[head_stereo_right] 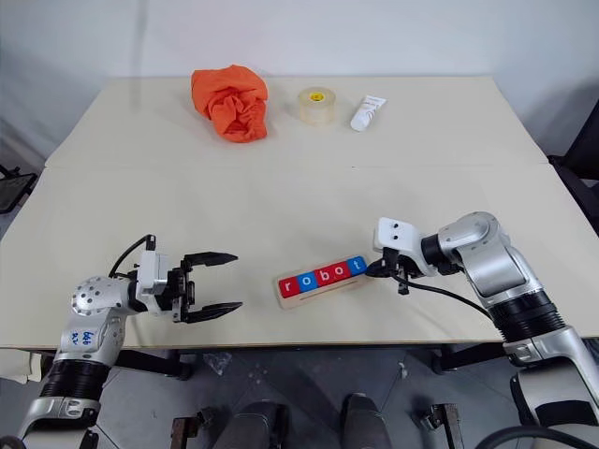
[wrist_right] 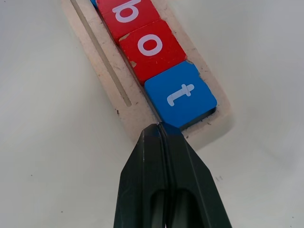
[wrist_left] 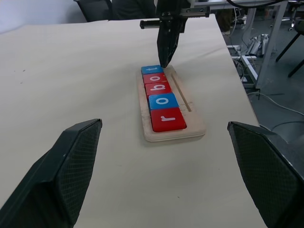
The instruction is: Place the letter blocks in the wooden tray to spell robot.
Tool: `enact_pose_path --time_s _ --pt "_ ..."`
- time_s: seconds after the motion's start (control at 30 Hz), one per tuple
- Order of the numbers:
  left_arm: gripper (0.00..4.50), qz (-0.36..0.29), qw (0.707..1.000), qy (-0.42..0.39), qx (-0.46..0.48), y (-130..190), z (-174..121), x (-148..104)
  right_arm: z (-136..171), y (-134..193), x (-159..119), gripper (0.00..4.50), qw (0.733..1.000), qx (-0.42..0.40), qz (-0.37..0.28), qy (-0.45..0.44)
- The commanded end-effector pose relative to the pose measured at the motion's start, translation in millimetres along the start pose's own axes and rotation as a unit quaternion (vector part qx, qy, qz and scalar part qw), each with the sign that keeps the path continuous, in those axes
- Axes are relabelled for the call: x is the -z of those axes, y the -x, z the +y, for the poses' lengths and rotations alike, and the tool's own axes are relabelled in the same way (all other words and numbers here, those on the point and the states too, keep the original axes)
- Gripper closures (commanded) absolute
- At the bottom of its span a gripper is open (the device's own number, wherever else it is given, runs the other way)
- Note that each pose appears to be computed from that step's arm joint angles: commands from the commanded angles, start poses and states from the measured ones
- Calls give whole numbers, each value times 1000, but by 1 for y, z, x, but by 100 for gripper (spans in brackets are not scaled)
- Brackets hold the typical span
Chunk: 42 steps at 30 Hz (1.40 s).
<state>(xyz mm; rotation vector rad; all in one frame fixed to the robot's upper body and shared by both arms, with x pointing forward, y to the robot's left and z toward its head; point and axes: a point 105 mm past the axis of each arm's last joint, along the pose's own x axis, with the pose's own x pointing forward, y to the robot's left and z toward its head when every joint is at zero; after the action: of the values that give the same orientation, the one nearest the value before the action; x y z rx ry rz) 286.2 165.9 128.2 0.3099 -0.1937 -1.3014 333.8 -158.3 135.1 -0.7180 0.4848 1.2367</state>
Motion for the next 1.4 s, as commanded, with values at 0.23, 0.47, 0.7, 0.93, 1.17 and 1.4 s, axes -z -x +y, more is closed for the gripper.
enact_pose_path --time_s 0.23,0.47,0.7,0.93,1.17,1.4 --pt "0 -3 1000 -18 -8 4 0 -9 -29 18 -22 449 998 49 -11 39" --pt "0 -5 1000 -19 -9 4 -1 -10 -51 -6 -25 449 996 69 -21 47" --pt "0 -2 1000 -19 -13 5 -2 -11 -47 -23 -29 449 997 42 -28 55" --pt "0 0 1000 -20 -19 7 0 -11 -33 -19 -16 449 998 13 -10 56" --pt "0 -1 1000 -20 -19 6 2 -11 -34 -15 -13 449 998 22 -5 52" --pt "0 0 1000 -21 -17 6 4 -11 -26 -13 -9 449 999 6 0 47"
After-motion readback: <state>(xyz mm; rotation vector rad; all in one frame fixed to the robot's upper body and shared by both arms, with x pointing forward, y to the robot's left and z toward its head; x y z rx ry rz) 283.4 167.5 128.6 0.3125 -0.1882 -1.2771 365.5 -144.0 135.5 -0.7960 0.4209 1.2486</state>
